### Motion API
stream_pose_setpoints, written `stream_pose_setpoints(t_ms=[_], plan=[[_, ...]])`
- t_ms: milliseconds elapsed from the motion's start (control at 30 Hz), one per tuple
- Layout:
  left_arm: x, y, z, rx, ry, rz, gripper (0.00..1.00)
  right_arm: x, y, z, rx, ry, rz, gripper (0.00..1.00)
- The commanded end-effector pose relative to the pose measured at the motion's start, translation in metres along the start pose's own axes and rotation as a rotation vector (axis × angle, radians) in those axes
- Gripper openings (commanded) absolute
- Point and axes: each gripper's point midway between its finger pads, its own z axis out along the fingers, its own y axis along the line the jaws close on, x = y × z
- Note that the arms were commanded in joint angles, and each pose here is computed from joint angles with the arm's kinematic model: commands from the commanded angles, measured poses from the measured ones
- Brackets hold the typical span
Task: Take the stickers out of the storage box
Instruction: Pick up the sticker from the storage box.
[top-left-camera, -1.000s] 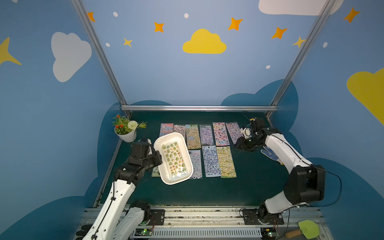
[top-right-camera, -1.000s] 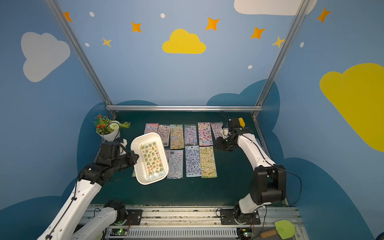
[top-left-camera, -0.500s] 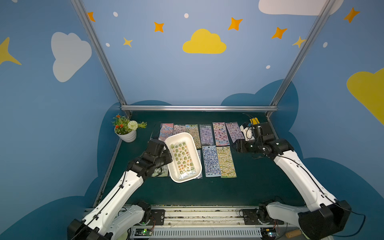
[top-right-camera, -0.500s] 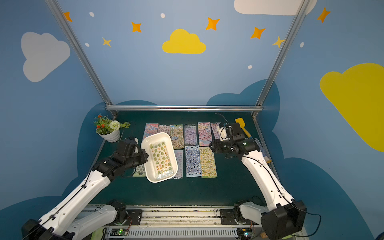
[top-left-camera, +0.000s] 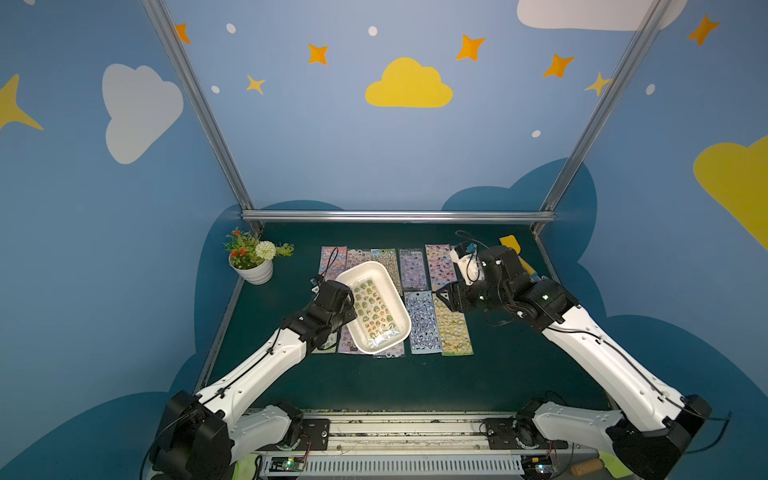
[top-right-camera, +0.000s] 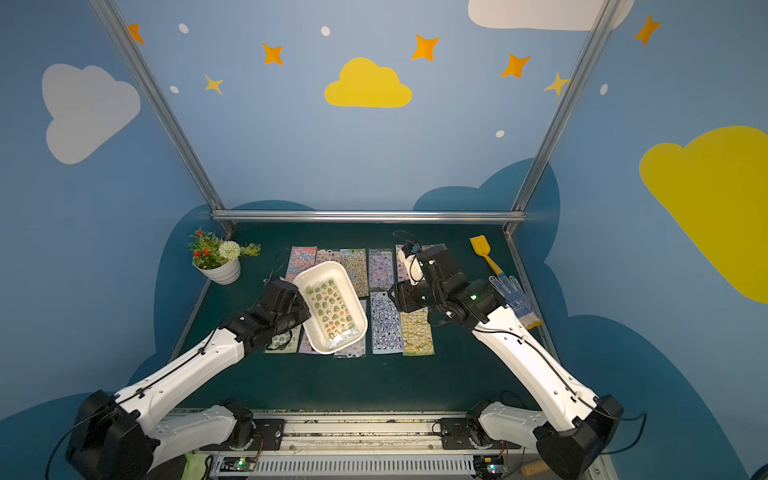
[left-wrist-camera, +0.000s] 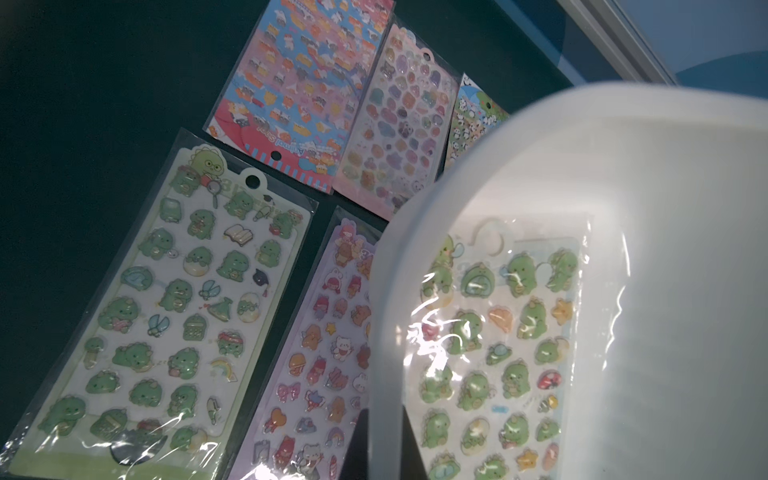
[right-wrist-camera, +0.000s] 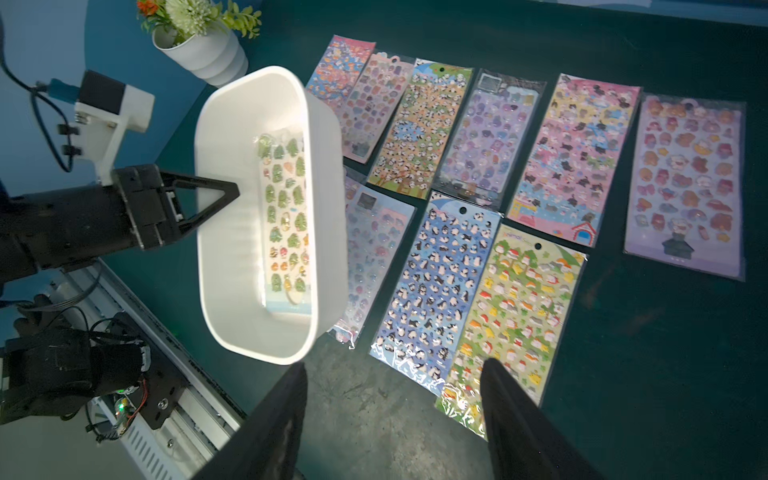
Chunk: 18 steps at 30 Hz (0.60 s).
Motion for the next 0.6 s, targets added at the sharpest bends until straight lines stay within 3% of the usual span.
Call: stream_pose_setpoints(t_ms=[0, 200, 567], plan=[[-0.015, -0.008, 0.004, 0.020, -0.076, -0.062, 0.04, -0.011, 0.017, 0.010, -0.012, -0.012, -0.012, 0.65], [-0.013, -0.005, 0.013, 0.006, -0.081, -0.101, 0.04, -0.008, 0.063, 0.044, -0.067, 0.052, -0.077, 0.62], [-0.013, -0.005, 0.012, 0.009, -0.083, -0.118, 0.04, -0.010, 0.114, 0.122, -0.122, 0.176, -0.115, 0.40]])
